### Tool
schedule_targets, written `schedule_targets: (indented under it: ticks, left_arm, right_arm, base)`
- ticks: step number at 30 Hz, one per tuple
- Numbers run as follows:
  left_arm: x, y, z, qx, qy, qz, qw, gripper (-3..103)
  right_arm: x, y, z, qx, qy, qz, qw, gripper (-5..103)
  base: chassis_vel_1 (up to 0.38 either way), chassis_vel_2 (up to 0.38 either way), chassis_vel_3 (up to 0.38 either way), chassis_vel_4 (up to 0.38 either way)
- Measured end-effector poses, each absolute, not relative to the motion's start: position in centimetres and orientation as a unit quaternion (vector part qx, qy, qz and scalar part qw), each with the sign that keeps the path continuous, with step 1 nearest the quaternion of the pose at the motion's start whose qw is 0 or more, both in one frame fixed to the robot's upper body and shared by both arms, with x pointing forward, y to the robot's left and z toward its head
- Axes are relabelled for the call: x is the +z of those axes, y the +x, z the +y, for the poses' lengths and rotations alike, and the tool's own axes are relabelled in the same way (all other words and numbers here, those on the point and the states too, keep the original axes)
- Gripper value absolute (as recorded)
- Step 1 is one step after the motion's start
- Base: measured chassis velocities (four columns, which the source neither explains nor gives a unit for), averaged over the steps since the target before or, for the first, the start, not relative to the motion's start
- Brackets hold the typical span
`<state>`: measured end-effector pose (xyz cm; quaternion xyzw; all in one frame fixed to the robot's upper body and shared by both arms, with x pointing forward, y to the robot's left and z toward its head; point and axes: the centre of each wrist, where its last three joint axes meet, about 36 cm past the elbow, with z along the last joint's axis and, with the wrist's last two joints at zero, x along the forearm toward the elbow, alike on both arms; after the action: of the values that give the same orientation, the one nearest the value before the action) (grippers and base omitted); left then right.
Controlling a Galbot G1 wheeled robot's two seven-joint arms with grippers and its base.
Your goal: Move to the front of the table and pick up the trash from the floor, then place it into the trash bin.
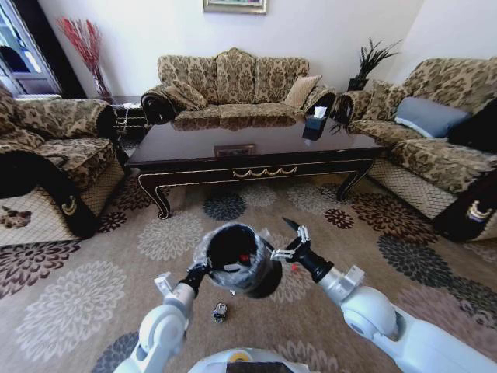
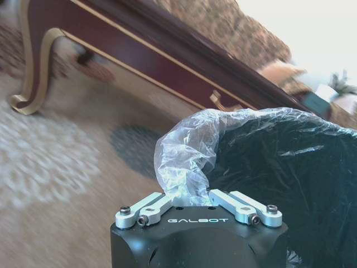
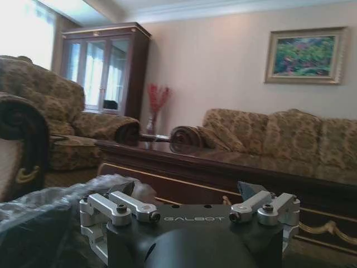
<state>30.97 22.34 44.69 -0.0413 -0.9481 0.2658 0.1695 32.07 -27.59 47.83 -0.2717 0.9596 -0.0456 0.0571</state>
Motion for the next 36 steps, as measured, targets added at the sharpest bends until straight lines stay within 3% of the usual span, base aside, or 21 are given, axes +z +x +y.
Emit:
schedule_targets:
  ticks: [5, 7, 9, 11, 15, 23, 31, 36]
  left_arm:
    - [46.0, 31.7, 26.0, 0.264, -0.006, -0.953, 0.146, 3]
    - [46.8, 32.5, 28.7, 0.256, 0.02, -0.957, 0.131, 3]
    - [46.9, 32.6, 29.3, 0.255, 0.027, -0.958, 0.128, 3]
    - [47.3, 32.3, 31.7, 0.247, 0.061, -0.96, 0.116, 3]
    - [47.9, 31.5, 33.8, 0.249, 0.097, -0.958, 0.107, 3]
    - [48.8, 29.8, 36.3, 0.248, 0.143, -0.954, 0.091, 3]
    - [48.6, 27.8, 38.1, 0.247, 0.183, -0.947, 0.091, 3]
    - [48.7, 27.6, 38.1, 0.246, 0.185, -0.947, 0.09, 3]
  right_arm:
    - [47.3, 32.7, -27.1, -0.021, -0.192, 0.981, -0.003, 100]
    - [46.2, 33.1, -26.8, 0.002, -0.115, 0.991, -0.066, 100]
    - [45.9, 33.3, -26.7, 0.01, -0.094, 0.992, -0.083, 100]
    - [44.1, 34.7, -25.8, 0.055, -0.021, 0.986, -0.159, 100]
    - [41.7, 37.4, -24.4, 0.1, 0.048, 0.969, -0.223, 100]
    - [37.0, 41.6, -21.3, 0.155, 0.114, 0.943, -0.27, 100]
    - [32.2, 45.2, -16.3, 0.244, 0.213, 0.867, -0.378, 100]
    - [31.0, 46.9, -15.4, 0.267, 0.255, 0.841, -0.395, 100]
  base:
    - [0.0, 0.0, 0.0, 0.0]
    - [0.0, 0.0, 0.0, 0.0]
    - [0.0, 0.0, 0.0, 0.0]
    - [0.0, 0.0, 0.0, 0.0]
    - [0.0, 0.0, 0.0, 0.0]
    - [0.0, 0.0, 0.0, 0.0]
    - [0.0, 0.0, 0.0, 0.0]
    - [0.0, 0.0, 0.0, 0.0]
